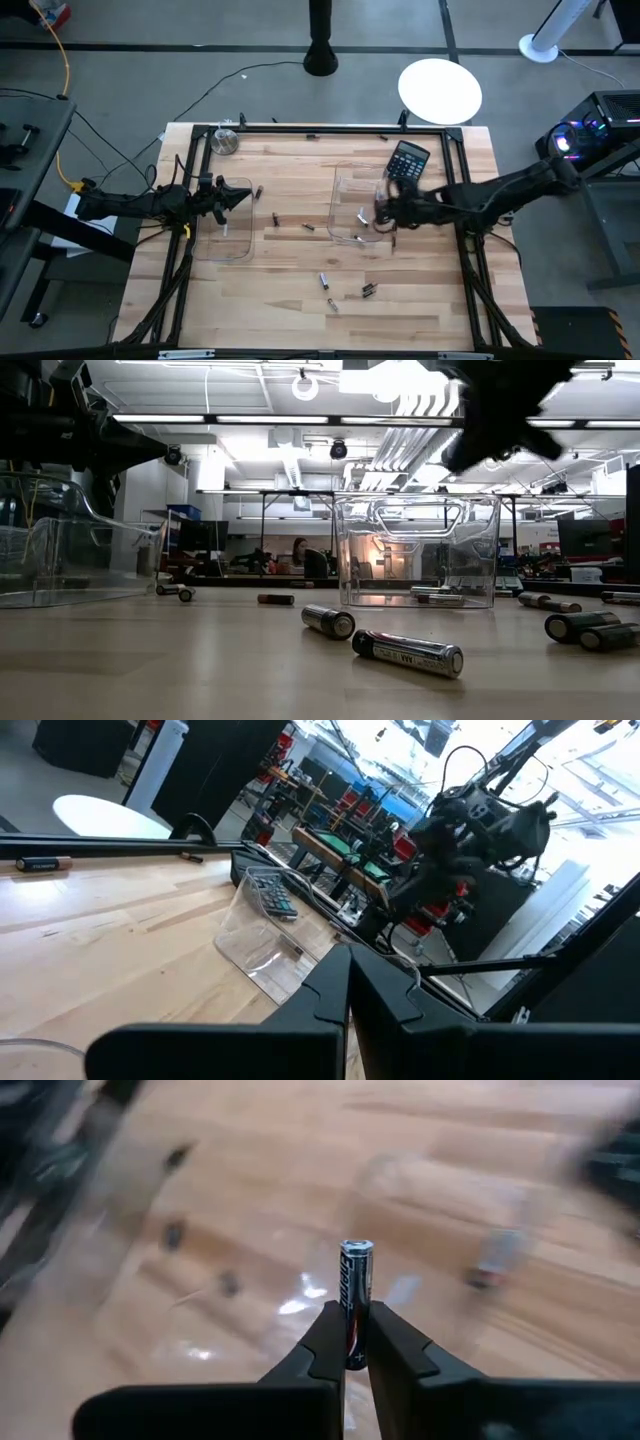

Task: Sort batteries
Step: Put the silver battery into the right transparent bin

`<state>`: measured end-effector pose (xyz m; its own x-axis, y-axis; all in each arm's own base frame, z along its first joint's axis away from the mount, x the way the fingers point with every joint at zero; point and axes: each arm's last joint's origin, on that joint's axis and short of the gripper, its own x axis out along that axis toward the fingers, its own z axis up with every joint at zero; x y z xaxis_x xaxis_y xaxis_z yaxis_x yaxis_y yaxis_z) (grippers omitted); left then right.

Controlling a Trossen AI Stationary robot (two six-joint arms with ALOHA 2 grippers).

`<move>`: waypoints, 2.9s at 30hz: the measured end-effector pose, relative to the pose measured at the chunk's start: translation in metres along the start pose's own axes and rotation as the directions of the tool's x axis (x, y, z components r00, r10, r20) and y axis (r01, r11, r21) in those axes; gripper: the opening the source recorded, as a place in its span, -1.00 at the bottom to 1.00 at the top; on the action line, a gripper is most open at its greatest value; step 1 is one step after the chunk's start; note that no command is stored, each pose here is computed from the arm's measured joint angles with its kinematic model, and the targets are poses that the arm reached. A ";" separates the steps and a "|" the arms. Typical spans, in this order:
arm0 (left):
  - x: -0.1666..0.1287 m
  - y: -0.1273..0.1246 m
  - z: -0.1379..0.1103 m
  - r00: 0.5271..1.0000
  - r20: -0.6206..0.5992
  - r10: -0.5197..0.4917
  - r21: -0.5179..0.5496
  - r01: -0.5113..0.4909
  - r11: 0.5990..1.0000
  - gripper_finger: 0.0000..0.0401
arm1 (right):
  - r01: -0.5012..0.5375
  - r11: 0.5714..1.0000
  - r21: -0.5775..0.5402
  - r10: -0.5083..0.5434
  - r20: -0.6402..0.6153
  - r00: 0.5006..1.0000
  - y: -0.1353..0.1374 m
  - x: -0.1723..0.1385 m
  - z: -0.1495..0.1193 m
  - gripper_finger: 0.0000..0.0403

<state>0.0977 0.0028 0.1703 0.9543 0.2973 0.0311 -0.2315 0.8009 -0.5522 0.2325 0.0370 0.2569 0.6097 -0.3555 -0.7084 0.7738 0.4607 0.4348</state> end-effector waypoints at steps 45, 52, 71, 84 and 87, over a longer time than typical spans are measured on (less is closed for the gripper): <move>0.000 0.000 0.000 1.000 -0.003 -0.003 0.000 0.003 1.000 -1.00 | 0.546 0.786 -0.292 -0.587 -0.631 0.507 -0.161 0.073 -0.022 -0.14; 0.000 0.000 0.000 1.000 -0.003 -0.003 0.000 0.003 1.000 -1.00 | 0.418 0.863 -0.285 -0.497 -0.632 0.594 -0.144 0.078 -0.009 -0.83; 0.001 0.000 -0.001 1.000 -0.017 0.001 0.006 -0.001 1.000 -1.00 | -0.045 0.982 -0.185 0.027 -0.100 0.995 -0.009 0.009 0.111 -0.90; 0.001 0.000 -0.001 1.000 -0.017 0.002 0.006 -0.002 1.000 -1.00 | -0.006 0.932 -0.362 -0.139 -0.373 0.918 -0.002 0.061 0.070 -0.19; 0.001 0.000 -0.001 1.000 -0.017 0.002 0.006 -0.002 1.000 -1.00 | 0.165 0.929 -0.330 -0.298 -0.407 0.863 -0.021 0.050 0.077 -0.06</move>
<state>0.0988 0.0025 0.1691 0.9569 0.2899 0.0157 -0.2345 0.8036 -0.5471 0.2599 -0.0529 0.2556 0.2257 -0.1131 -0.9676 0.7631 0.6379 0.1034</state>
